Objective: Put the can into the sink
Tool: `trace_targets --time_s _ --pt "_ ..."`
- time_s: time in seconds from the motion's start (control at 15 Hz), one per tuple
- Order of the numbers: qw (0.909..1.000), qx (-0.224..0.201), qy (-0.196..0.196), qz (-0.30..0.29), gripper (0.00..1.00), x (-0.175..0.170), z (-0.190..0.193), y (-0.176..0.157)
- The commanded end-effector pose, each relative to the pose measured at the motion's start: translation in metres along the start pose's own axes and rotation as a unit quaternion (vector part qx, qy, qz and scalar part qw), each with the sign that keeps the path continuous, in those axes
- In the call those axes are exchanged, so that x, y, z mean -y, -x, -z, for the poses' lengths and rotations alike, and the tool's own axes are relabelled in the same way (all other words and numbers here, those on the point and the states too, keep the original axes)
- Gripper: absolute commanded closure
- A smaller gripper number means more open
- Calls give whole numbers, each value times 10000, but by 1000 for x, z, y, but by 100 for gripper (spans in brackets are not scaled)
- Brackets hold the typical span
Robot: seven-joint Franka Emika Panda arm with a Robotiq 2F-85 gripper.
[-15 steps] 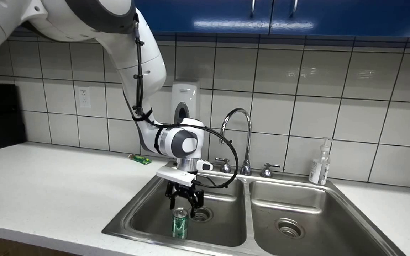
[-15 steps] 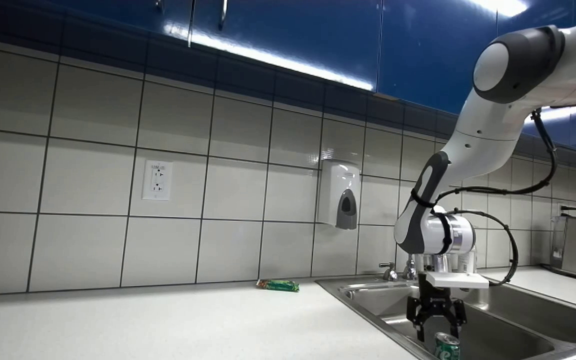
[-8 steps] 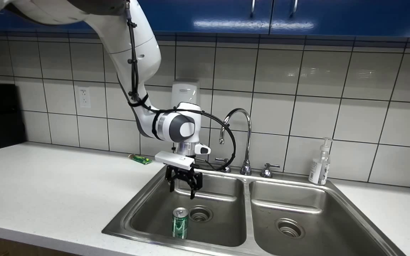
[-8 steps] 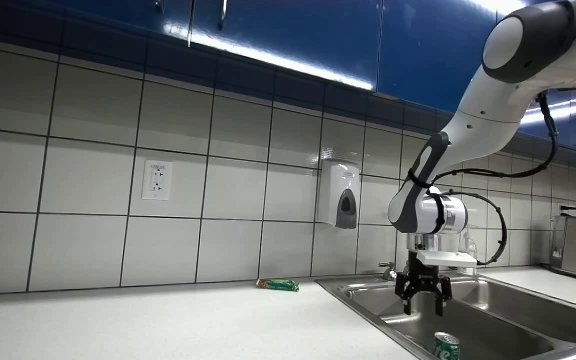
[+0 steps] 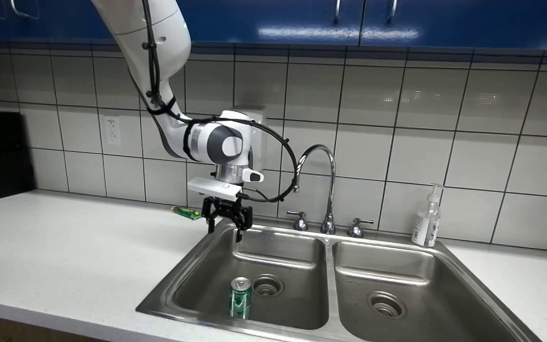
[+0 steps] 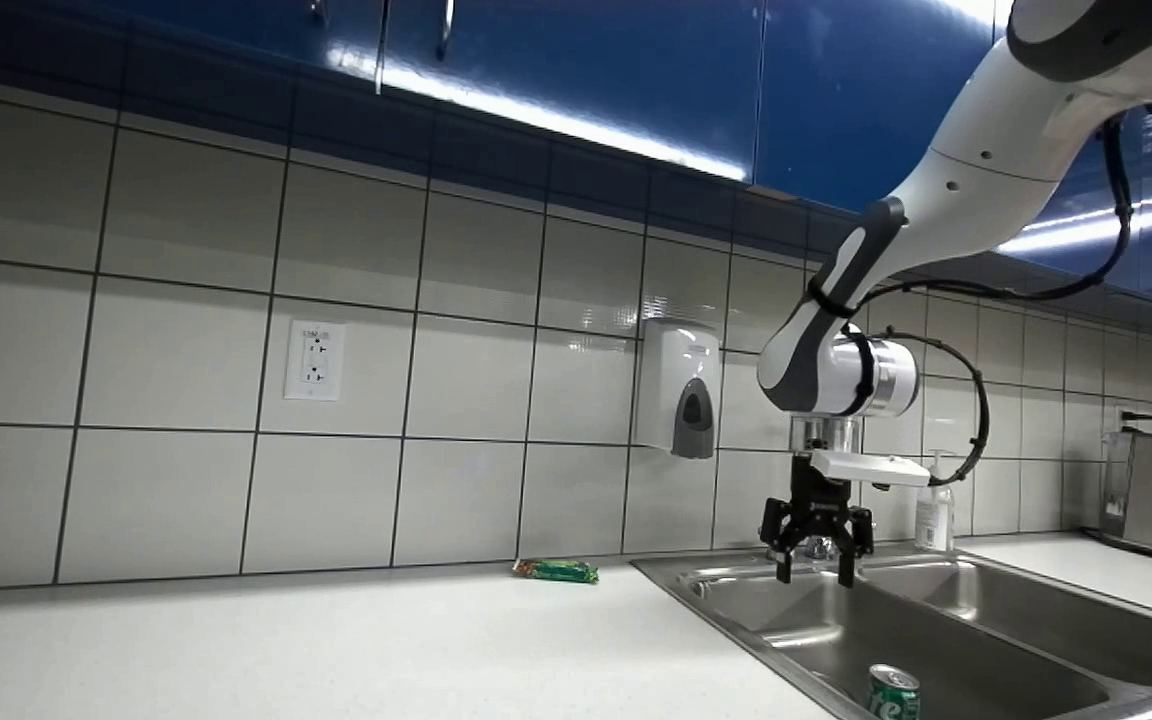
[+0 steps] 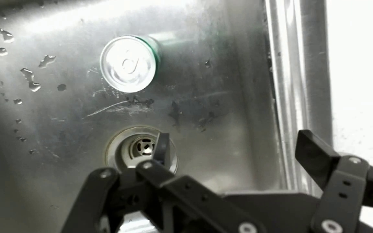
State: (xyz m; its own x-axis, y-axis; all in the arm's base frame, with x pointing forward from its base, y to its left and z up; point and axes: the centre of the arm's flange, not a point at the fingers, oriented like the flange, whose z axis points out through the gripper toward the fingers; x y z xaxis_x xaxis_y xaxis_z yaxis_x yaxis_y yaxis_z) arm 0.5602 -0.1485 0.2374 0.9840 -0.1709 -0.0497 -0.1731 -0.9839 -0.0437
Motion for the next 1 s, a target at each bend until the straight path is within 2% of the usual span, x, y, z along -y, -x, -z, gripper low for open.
trace_targets --time_s 0.0,0.47,0.93 --pt "9994 74 -146 308 0 37 35 43" --pt "9952 250 -157 935 0 107 62 115" --pt "9865 916 -172 1343 0 151 60 192"
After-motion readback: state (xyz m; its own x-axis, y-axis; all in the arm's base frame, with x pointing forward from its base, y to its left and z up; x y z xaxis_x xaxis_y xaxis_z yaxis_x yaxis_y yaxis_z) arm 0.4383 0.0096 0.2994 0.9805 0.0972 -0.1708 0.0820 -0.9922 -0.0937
